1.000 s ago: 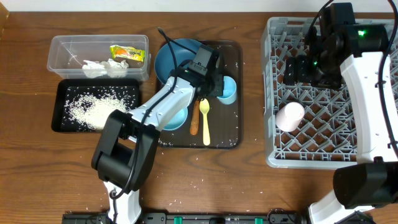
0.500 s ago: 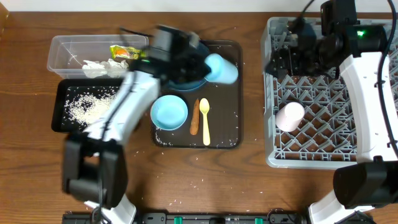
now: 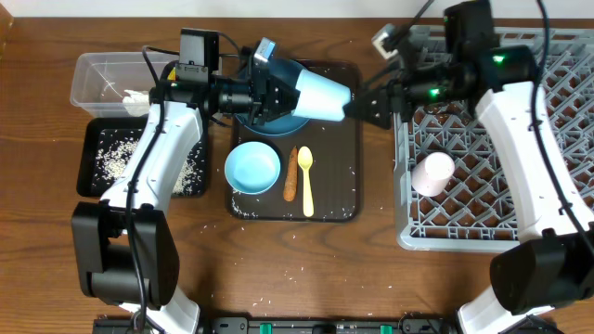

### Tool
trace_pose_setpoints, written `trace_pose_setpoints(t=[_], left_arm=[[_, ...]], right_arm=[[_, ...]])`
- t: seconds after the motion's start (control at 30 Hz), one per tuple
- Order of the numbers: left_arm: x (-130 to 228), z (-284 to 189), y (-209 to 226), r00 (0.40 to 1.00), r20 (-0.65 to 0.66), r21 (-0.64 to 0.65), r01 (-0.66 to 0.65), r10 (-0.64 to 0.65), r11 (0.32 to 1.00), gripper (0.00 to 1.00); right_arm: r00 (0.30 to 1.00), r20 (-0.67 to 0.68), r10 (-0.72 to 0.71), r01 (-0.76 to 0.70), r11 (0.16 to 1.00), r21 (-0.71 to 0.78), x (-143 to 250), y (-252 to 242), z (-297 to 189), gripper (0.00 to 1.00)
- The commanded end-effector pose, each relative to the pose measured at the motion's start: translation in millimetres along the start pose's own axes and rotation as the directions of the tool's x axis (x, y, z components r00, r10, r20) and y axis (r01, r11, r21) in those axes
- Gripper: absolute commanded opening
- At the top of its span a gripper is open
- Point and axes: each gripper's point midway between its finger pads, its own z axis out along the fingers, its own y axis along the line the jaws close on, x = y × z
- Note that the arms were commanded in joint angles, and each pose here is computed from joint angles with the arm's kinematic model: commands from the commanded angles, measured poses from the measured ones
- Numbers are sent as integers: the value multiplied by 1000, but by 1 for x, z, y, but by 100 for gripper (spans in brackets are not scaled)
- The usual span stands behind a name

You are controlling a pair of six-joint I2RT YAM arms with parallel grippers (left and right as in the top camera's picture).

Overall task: Sort waste into correct bins and load items into the dishwasher rack
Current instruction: 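Hand blue cup from left gripper to right gripper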

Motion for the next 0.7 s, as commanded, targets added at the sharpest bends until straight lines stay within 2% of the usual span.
trace_pose_setpoints(t=[0.0,0.27,0.67], left_arm=[[11,0,-17,998,-63,90,10,-4,996,6],[12,0,-19,997,-71,102,10,-3,995,6],[12,0,-19,998,-70,102,9,-2,995,6]], right_arm=[[998,14,-66,67,994,-87,0,19,13,86],[991,51,-123,130,979,-160,-8,36,23,86],[982,95,-161,178,960,-217,-16,48,25,78]])
